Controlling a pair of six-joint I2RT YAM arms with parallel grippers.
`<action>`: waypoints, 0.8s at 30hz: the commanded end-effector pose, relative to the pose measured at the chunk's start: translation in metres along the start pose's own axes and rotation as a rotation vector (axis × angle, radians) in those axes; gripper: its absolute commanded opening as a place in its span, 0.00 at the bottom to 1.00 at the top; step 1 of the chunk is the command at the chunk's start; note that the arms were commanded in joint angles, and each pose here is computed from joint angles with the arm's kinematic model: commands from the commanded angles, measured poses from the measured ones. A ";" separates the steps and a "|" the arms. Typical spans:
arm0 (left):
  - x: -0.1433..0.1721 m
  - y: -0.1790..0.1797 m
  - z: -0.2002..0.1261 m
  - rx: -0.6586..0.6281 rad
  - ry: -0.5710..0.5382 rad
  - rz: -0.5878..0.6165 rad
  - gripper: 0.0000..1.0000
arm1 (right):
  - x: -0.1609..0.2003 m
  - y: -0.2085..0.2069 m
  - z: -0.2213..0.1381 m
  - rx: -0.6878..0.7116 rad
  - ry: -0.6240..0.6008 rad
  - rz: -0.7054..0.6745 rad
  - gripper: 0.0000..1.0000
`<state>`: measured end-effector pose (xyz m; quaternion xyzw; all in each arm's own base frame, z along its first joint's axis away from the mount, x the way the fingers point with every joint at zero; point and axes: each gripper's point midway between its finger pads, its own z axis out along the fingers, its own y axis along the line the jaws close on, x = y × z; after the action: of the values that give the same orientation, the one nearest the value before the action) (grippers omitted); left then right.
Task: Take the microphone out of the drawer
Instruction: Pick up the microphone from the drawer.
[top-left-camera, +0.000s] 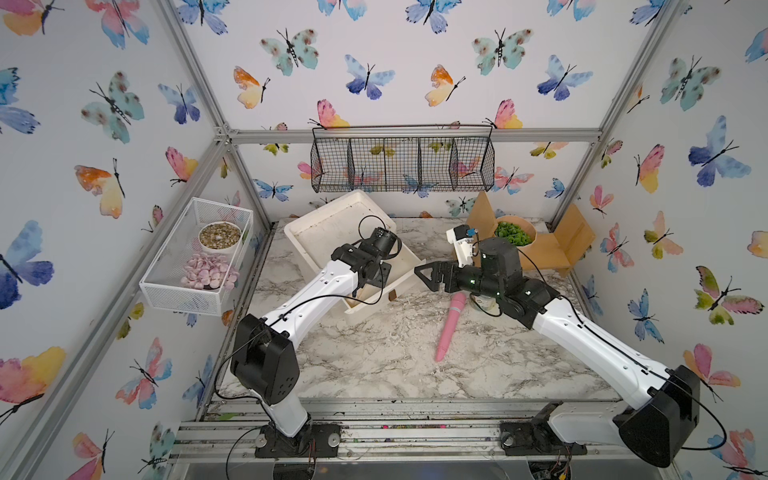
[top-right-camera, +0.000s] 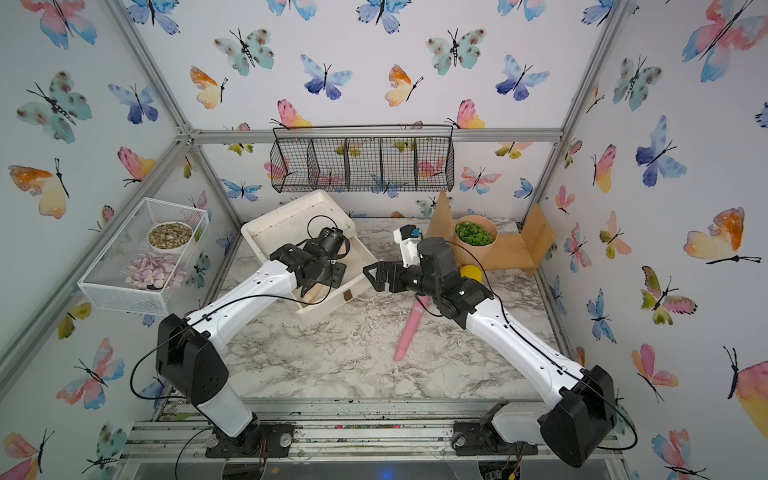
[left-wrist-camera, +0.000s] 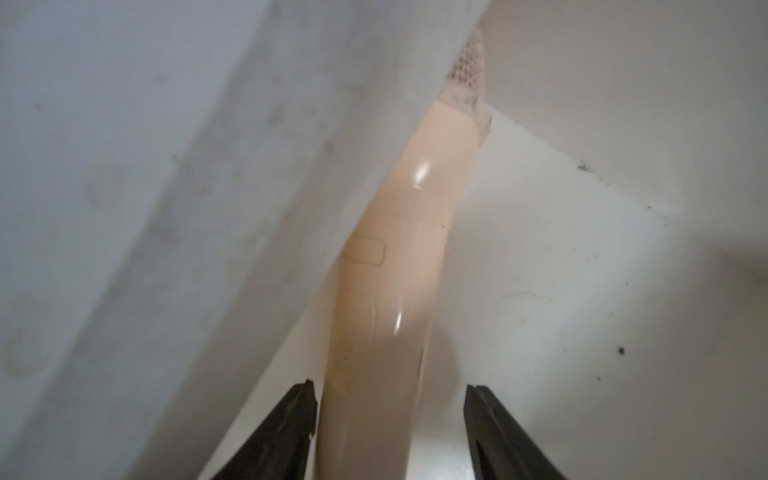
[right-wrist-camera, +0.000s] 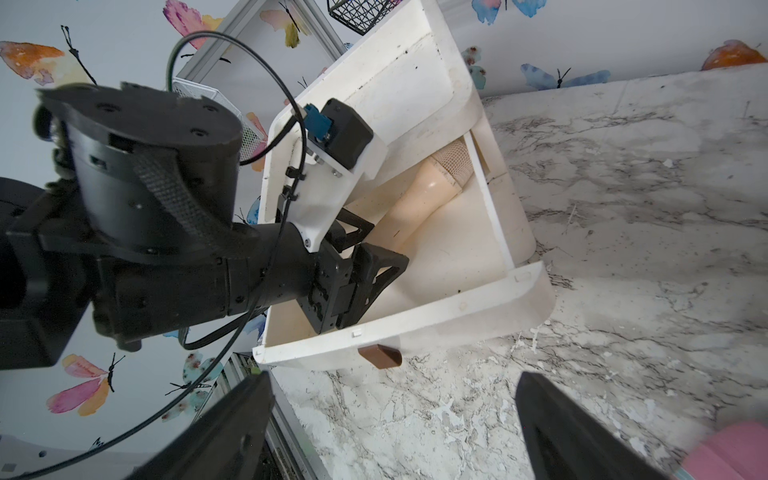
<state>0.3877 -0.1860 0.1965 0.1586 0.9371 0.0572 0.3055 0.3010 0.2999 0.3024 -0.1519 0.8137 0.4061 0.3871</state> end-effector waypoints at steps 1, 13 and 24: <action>0.011 0.012 0.022 -0.031 0.060 -0.017 0.57 | -0.007 0.000 -0.010 0.023 -0.033 -0.020 0.98; 0.010 0.008 0.014 0.008 0.046 -0.037 0.40 | -0.007 0.000 -0.015 0.028 -0.042 -0.025 0.98; 0.016 -0.008 0.001 0.026 0.028 0.113 0.37 | -0.008 -0.001 -0.017 0.037 -0.051 -0.022 0.98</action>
<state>0.3874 -0.1917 0.1881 0.1879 0.9347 0.0462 0.2983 0.2977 0.2920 0.3113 -0.1459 0.8110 0.4009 0.4003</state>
